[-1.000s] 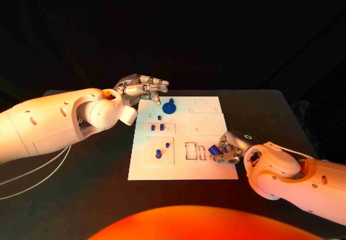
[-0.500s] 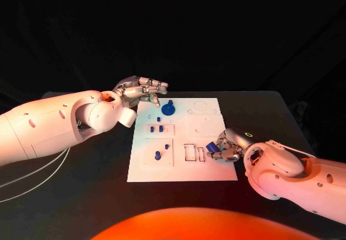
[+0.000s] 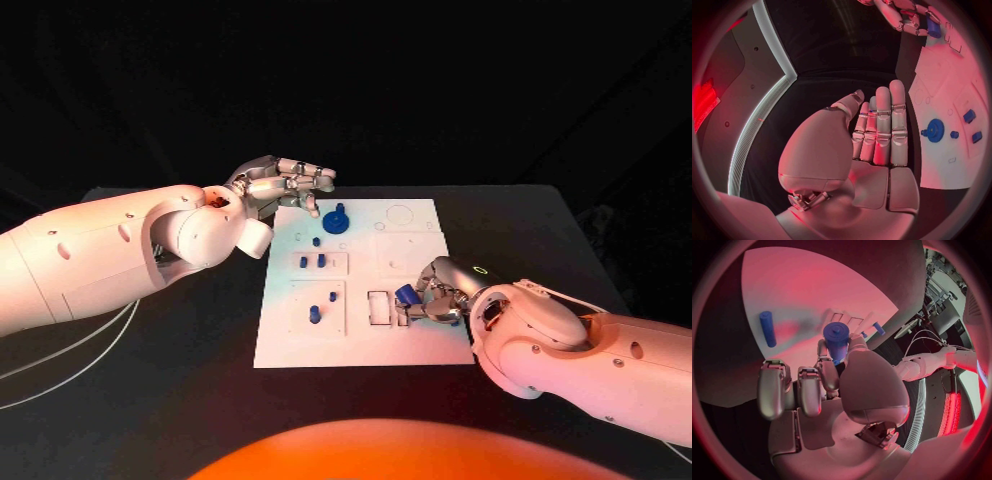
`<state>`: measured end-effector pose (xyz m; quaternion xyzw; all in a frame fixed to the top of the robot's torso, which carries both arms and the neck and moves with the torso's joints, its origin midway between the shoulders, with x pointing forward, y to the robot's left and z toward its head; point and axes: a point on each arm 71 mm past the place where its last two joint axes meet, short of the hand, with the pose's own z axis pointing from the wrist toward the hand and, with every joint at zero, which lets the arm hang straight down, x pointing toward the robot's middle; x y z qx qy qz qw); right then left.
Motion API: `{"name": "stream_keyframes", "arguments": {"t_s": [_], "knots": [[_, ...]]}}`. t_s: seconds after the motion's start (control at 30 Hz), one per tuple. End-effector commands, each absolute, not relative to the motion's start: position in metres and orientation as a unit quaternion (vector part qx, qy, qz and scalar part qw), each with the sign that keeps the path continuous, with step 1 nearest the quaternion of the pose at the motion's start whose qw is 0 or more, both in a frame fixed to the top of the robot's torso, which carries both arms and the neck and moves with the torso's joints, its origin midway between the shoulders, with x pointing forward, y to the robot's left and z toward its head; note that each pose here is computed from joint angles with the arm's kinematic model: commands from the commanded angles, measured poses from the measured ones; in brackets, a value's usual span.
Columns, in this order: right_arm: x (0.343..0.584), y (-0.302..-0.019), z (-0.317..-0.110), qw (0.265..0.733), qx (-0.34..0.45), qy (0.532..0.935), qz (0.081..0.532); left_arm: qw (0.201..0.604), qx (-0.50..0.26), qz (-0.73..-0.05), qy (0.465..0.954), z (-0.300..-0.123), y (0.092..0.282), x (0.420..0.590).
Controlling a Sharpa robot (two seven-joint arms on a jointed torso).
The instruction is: Assemble the parts on the task board
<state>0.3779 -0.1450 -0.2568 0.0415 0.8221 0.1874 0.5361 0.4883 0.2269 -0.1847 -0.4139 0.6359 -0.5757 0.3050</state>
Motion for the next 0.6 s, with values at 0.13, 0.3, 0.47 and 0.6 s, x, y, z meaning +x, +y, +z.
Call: {"name": "stream_keyframes", "arguments": {"t_s": [0.13, 0.3, 0.47, 0.6], "knots": [[0.379, -0.131, -0.261, 0.514, 0.054, 0.832, 0.202, 0.300, -0.409, -0.582, 0.635, -0.183, 0.226, 0.487], [0.380, -0.125, -0.262, 0.513, 0.053, 0.831, 0.207, 0.301, -0.409, -0.582, 0.635, -0.183, 0.226, 0.487], [0.382, -0.120, -0.263, 0.511, 0.050, 0.833, 0.206, 0.300, -0.409, -0.582, 0.636, -0.183, 0.225, 0.487], [0.384, -0.118, -0.264, 0.512, 0.049, 0.833, 0.206, 0.300, -0.409, -0.582, 0.636, -0.183, 0.226, 0.487]]}}
